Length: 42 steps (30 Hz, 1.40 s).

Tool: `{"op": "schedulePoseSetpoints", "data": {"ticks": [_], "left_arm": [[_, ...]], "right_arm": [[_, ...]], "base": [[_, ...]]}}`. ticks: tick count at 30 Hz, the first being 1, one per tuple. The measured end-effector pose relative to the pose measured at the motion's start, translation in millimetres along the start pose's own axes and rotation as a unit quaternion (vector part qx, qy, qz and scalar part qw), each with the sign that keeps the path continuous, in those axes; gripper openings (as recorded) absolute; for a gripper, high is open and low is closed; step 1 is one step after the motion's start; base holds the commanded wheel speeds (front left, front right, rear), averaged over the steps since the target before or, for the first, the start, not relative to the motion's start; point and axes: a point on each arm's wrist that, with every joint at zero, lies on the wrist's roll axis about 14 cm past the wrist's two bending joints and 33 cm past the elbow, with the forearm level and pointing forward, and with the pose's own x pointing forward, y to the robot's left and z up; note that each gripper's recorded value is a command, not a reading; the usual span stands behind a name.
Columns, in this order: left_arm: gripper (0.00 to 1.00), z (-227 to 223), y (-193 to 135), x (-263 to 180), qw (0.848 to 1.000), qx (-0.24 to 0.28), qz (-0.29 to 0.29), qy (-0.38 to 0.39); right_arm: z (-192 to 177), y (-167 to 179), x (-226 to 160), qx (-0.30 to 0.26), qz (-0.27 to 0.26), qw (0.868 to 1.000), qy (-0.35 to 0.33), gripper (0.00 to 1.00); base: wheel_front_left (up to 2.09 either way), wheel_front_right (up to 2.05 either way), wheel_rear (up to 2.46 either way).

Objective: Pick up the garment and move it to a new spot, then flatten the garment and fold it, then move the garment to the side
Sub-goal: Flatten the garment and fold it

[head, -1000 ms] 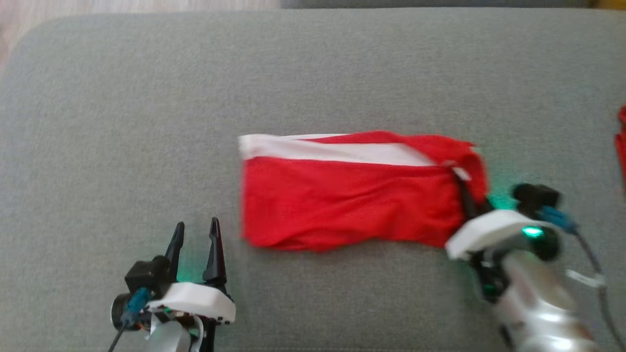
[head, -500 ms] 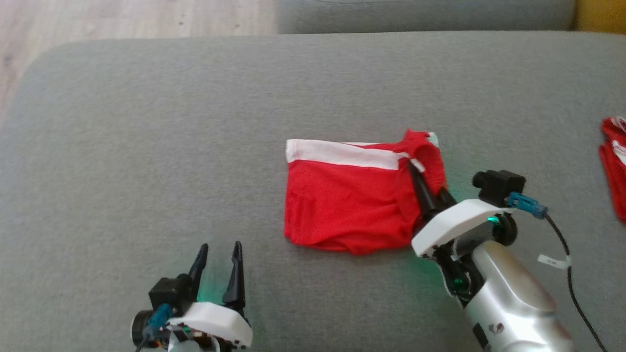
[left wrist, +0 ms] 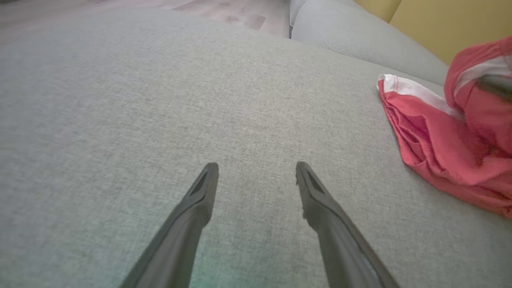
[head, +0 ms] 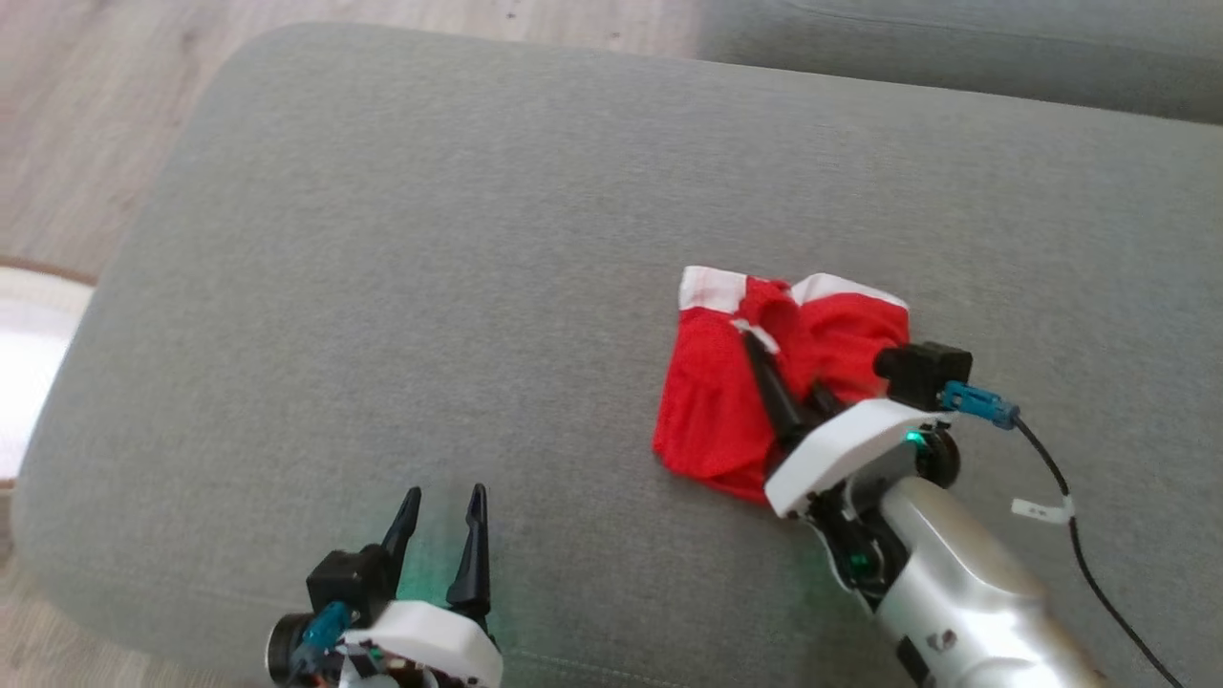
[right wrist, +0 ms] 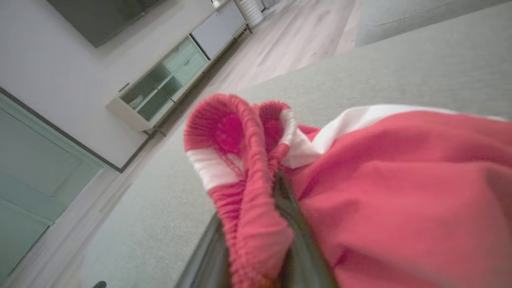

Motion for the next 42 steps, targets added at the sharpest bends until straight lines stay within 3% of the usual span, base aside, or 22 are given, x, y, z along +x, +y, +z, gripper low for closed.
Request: {"op": "schedulePoseSetpoints", "data": {"ticks": [4,8,14,19,28,36,42], "left_arm": [[1.0,0,5,-1,1.0,-0.003,0.008,-0.001],[1.0,5,4,3,1.0,-0.002,0.008,-0.007],[1.0,23,-9,16,0.999,0.009,-0.012,-0.031],[1.0,41,-25,26,0.997,0.029,-0.037,-0.057],[1.0,63,-35,23,0.992,0.065,-0.045,-0.097],[1.0,26,-27,-4,0.996,0.065,-0.036,-0.057],[1.0,30,-30,-3,0.995,0.065,-0.039,-0.064]], "right_arm": [[8,26,6,0.023,0.037,0.999,-0.023,1.0],[14,20,2,0.021,0.028,0.999,-0.038,1.0],[52,-23,-15,-0.004,-0.037,0.994,-0.1,1.0],[88,-73,-55,-0.046,-0.12,0.977,-0.169,1.0],[71,-117,-131,-0.095,-0.224,0.953,-0.179,1.0],[24,-121,-165,-0.071,-0.257,0.953,-0.144,1.0],[23,-115,-162,-0.074,-0.247,0.956,-0.142,1.0]], "base": [[0.0,0.0,0.0],[0.0,0.0,0.0],[0.0,0.0,0.0],[0.0,0.0,0.0],[0.0,0.0,0.0],[0.0,0.0,0.0],[0.0,0.0,0.0]]}}
